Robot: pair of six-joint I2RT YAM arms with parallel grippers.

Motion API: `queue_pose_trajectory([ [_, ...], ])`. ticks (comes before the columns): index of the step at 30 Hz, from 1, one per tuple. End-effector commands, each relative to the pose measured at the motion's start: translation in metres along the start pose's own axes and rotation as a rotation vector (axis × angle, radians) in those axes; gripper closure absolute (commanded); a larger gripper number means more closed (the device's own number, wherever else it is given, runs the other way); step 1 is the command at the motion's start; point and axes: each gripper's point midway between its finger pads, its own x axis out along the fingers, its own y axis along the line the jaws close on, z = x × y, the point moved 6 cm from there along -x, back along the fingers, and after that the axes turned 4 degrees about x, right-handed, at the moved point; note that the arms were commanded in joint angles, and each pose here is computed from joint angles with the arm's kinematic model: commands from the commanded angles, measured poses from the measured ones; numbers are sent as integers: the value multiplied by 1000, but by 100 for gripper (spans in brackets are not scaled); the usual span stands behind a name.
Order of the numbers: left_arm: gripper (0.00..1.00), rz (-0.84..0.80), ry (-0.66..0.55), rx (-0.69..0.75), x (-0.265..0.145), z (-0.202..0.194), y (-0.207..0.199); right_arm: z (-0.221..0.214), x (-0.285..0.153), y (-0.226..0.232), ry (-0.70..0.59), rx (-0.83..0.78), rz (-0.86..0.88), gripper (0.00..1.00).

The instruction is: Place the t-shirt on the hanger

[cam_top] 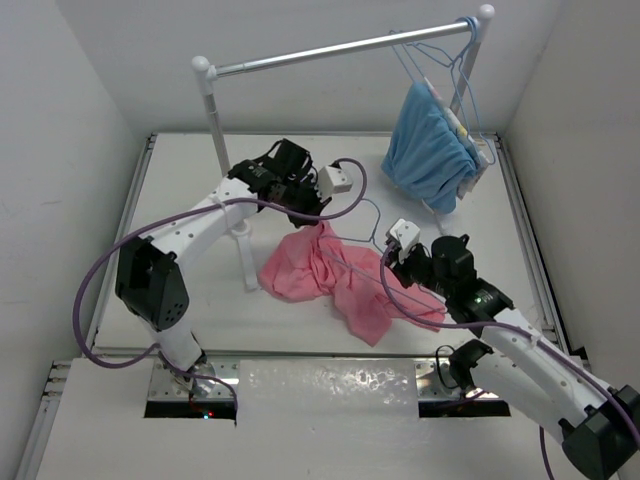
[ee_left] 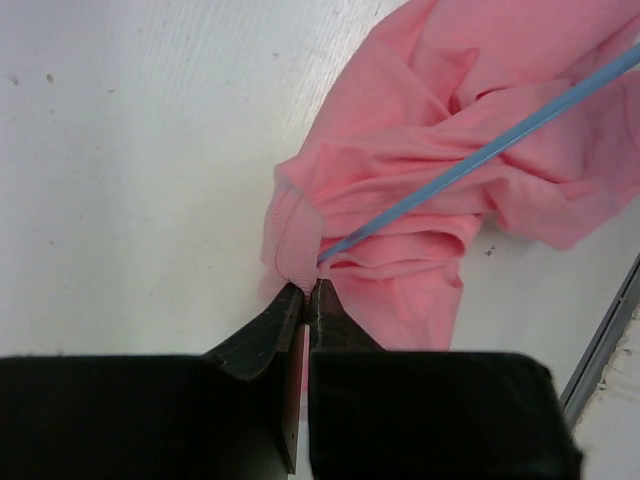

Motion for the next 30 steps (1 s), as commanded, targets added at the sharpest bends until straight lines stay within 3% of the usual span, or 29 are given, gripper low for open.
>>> queue_pose_trajectory([
  [1,100,-61,-115,118,-17,29,-21,27,-2,1,-172,-26,9,100],
  [9,100,-95,-86,272,-33,50,-47,49,-21,7,-256,-28,43,100],
  [16,100,-20,-65,289,-43,58,-47,52,-29,13,-273,-30,85,100],
  [24,100,257,-28,309,-68,56,-22,64,-44,17,-286,-49,109,100],
  [27,100,230,-62,317,-70,67,-24,64,-47,21,-285,-48,135,100],
  [30,100,104,-119,353,-72,78,-37,68,-52,21,-307,-47,130,100],
])
